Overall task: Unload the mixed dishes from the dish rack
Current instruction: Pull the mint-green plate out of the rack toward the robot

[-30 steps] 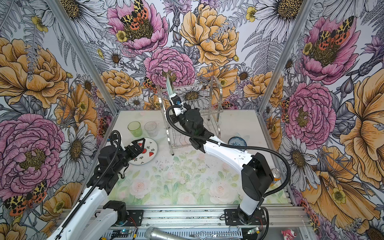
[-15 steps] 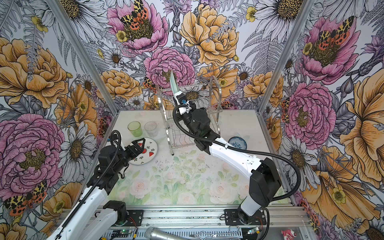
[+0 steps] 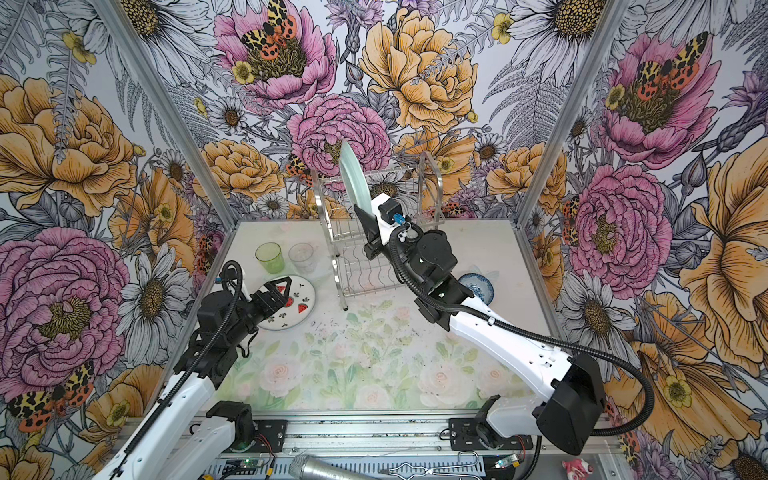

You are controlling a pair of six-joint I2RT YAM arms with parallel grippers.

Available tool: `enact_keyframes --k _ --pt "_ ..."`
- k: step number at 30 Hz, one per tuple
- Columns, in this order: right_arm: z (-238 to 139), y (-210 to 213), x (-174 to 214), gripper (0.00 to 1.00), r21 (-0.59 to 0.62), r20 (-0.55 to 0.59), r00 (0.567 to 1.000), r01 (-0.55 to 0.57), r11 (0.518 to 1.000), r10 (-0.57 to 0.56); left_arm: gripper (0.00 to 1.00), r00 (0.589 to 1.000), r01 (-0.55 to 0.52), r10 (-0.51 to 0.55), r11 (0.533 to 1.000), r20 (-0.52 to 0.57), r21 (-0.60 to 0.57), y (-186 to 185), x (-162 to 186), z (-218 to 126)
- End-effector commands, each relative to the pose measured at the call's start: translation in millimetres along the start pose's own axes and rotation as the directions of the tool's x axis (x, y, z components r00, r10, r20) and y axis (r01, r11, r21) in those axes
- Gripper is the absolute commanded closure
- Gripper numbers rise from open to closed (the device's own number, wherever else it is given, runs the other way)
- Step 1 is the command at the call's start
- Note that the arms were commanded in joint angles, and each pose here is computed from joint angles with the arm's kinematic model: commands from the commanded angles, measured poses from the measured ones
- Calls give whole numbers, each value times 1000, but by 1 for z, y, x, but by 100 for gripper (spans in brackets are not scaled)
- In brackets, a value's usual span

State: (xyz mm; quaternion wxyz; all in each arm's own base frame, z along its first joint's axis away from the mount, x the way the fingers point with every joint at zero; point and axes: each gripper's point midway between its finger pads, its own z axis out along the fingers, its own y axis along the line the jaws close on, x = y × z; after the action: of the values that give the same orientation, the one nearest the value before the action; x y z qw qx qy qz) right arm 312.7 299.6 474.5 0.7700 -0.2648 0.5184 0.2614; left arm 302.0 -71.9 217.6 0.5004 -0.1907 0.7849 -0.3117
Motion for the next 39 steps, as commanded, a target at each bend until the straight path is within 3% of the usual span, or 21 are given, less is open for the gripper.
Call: enact_keyframes --k 1,21,39 --pt "-22 19 -68 100 -100 198 980 0 995 20 1 1000 6 -5 1000 -17 16 -4 1 0" --pt "-47 89 -36 100 -327 102 993 -20 945 56 1 994 103 -103 995 -20 7 10 4 -7" --pt "-47 115 -17 100 -397 43 992 -89 914 116 1 991 124 -124 992 -40 -13 16 9 -2"
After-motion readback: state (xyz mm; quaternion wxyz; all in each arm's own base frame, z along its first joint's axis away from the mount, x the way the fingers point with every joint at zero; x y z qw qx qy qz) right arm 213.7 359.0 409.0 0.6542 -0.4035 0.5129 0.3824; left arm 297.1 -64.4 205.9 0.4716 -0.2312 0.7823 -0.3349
